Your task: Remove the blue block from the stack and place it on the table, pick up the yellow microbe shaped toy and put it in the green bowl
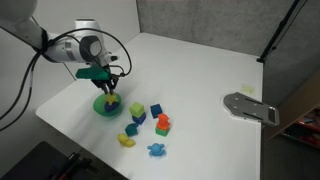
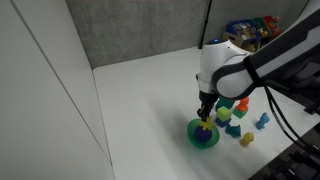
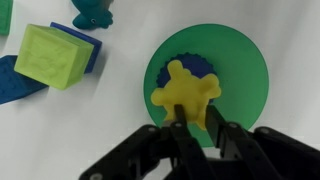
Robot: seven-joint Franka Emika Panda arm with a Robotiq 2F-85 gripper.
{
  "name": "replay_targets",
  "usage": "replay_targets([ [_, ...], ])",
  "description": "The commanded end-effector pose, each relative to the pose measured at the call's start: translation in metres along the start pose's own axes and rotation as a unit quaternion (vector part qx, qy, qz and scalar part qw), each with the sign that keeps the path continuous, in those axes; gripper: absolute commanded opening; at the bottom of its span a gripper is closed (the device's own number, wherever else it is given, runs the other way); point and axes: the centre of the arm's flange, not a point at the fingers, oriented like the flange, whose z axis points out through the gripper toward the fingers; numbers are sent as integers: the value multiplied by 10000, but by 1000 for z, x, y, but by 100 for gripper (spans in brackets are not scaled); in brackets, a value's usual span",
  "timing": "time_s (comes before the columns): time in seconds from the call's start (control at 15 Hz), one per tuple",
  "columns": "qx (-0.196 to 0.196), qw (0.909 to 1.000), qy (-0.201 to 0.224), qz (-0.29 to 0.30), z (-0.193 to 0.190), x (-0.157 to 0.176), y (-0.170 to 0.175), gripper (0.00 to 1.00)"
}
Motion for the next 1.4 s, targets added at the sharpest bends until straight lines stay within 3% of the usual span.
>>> replay_targets([
  [0.0,-11,9999,26,-107,-4,5,4,60],
  [0.33,1,10000,-65,-41,-15,-1,6,99],
  [0.8,-61,9976,-593,353,-44,-17,18,100],
  [1.07,-47,9906,-810,1098,-62,-30,48,100],
  [1.33,287,9793,-664,1890,-90,-40,95,100],
])
